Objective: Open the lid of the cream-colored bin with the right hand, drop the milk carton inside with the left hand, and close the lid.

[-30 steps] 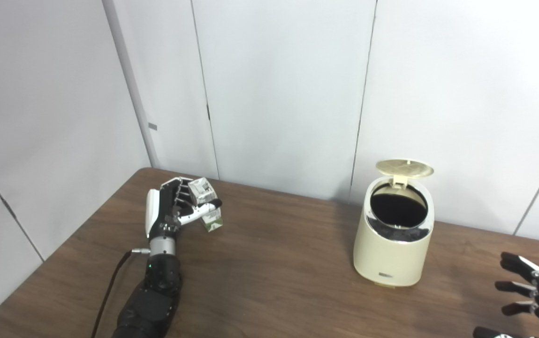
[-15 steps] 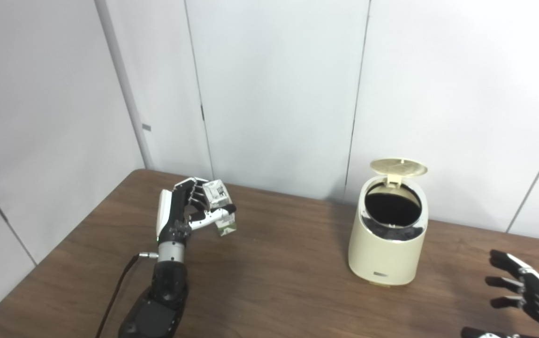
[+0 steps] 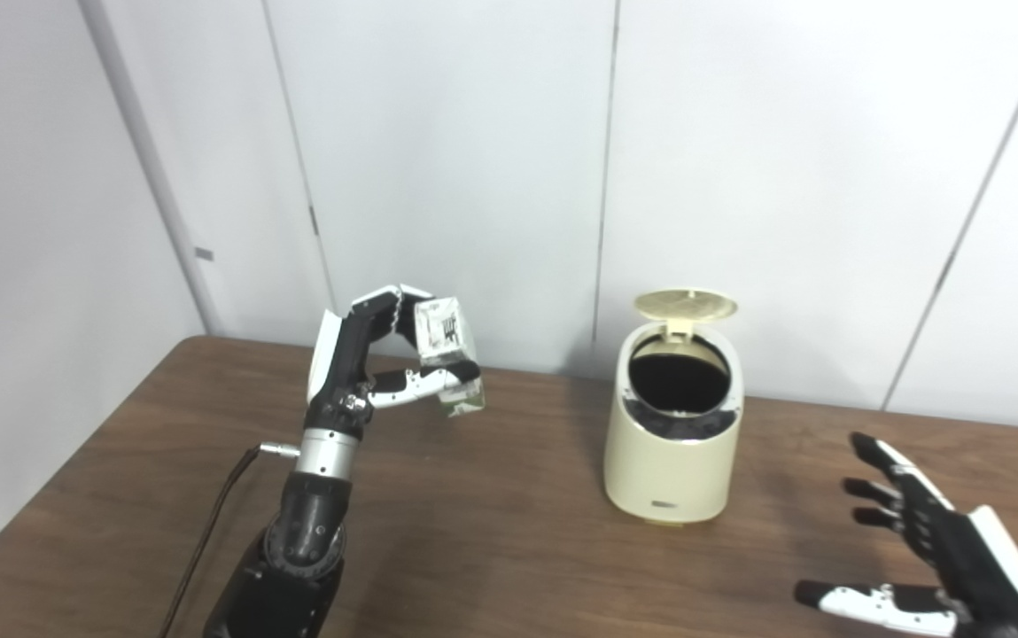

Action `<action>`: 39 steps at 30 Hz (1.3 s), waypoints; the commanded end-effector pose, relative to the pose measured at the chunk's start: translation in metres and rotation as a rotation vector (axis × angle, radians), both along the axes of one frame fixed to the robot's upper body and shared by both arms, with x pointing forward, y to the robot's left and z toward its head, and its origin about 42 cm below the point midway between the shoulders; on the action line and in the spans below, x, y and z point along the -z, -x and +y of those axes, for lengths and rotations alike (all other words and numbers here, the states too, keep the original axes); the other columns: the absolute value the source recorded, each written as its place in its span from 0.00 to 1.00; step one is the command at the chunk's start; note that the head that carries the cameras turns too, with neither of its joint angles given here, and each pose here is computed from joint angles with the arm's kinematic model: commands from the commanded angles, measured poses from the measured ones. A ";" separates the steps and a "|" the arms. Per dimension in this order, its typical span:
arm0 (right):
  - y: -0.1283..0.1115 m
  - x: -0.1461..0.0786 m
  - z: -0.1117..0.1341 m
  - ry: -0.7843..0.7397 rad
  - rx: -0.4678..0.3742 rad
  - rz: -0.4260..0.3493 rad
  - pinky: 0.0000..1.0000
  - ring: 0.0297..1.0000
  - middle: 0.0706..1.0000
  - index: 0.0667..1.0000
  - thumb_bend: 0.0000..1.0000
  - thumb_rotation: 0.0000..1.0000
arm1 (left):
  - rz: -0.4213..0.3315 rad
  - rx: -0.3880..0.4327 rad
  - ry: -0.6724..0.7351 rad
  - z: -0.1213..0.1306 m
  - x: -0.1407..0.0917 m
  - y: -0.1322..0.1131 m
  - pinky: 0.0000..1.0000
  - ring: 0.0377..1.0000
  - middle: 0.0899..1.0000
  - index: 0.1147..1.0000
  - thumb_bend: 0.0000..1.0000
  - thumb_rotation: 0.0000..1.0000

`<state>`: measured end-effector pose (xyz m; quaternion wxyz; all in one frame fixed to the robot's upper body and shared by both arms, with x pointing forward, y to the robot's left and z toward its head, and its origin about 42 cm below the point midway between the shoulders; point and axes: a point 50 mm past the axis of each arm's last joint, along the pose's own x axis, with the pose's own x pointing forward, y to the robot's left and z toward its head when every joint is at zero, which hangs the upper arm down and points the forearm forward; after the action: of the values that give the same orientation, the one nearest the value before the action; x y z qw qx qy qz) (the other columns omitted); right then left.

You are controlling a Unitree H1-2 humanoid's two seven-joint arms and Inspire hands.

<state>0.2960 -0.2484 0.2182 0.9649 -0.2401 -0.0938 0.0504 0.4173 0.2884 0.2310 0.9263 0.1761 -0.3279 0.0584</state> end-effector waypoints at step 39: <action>-0.010 0.007 0.011 0.011 -0.001 -0.105 0.67 0.82 0.92 0.90 0.75 0.10 | -0.122 0.416 0.028 -0.168 -0.072 -0.044 0.43 0.42 0.44 0.44 0.50 0.00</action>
<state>0.3063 -0.2386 0.1938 0.9617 -0.2480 -0.1067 0.0479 0.4557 0.1300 0.2662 0.9200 0.1055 -0.3578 -0.1199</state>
